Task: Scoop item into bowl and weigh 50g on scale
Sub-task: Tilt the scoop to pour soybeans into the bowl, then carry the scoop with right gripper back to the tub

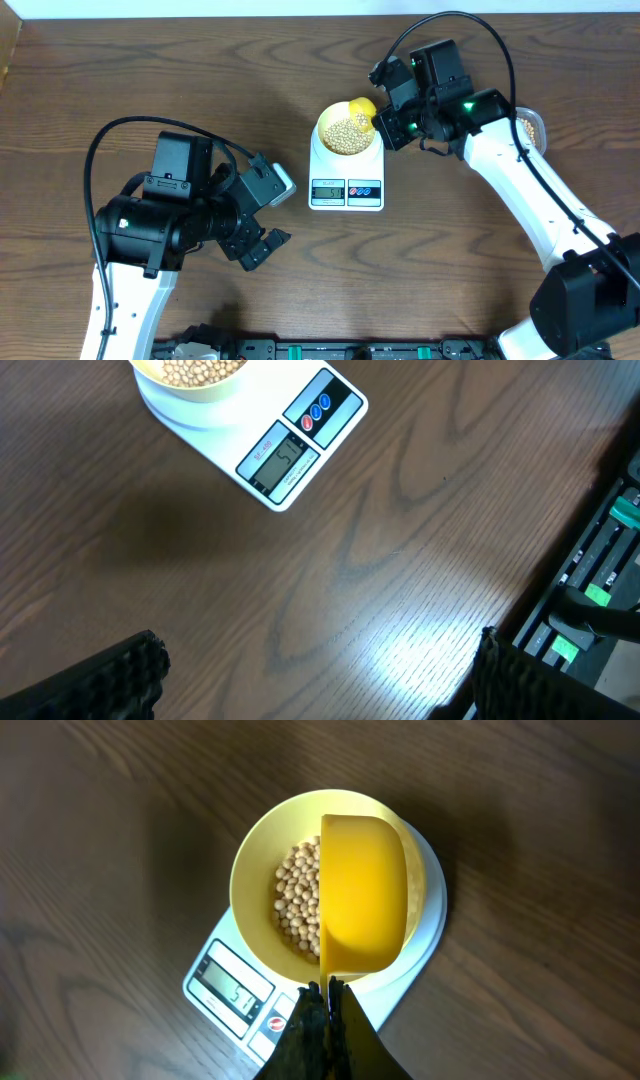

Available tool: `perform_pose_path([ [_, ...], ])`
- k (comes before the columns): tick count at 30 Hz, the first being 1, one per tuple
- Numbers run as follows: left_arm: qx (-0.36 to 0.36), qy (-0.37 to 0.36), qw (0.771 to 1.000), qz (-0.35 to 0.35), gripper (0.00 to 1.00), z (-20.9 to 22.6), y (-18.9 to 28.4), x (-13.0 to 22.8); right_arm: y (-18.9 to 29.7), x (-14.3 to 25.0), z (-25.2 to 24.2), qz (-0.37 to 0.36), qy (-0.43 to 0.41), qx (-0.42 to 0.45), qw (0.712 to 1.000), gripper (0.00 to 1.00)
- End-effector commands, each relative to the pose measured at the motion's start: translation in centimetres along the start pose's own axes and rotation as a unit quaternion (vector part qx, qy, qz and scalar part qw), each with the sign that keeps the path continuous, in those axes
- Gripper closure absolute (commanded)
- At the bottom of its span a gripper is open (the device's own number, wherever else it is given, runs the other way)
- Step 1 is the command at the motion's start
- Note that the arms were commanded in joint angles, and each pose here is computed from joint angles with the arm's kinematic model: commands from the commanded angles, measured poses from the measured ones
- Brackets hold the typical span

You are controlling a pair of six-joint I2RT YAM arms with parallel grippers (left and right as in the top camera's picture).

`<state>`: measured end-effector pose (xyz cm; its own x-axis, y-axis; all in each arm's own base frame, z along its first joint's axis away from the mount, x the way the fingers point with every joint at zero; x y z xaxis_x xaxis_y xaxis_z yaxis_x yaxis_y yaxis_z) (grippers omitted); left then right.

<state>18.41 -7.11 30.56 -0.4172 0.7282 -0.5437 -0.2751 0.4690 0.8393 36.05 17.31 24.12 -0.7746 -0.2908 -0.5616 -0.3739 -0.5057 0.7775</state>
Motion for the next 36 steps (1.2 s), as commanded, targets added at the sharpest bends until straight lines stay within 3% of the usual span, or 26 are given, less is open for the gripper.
perform_pose_path([
  [1, -0.008, -0.012, 1.0, -0.008, 0.0, 0.0, 0.6, -0.3, 1.1, -0.9, 0.0, -0.019, -0.036, -0.017, 0.999, 0.99],
  [13, -0.008, -0.012, 1.0, -0.008, 0.01, 0.0, 0.6, -0.3, 2.8, -1.1, -2.7, -0.031, -0.154, -0.091, 0.983, 0.99],
  [19, -0.008, -0.012, 1.0, -0.008, 0.01, 0.0, 0.6, -0.3, 4.4, -1.2, -5.3, -0.051, -0.192, -0.082, 0.977, 0.99],
  [27, -0.008, -0.012, 1.0, -0.008, 0.01, 0.0, 0.6, -0.3, 9.5, -0.1, -11.6, -0.11, -0.245, -0.02, 0.963, 0.99],
  [36, -0.008, -0.012, 1.0, -0.008, 0.01, 0.0, 0.6, -0.3, 12.3, 6.0, -16.8, 0.002, -0.255, 0.169, 0.952, 0.99],
])
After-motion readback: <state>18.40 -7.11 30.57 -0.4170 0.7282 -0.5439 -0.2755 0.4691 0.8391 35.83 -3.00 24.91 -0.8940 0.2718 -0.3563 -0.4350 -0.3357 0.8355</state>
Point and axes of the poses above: each gripper's point midway between its finger pads, its own y axis back along the fingers, its own z axis along the line the jaws close on, x = y × z, the point moved 9 cm from there along y, back along the fingers, and after that the axes turned 5 degrees about -y, right-handed, at the moved point
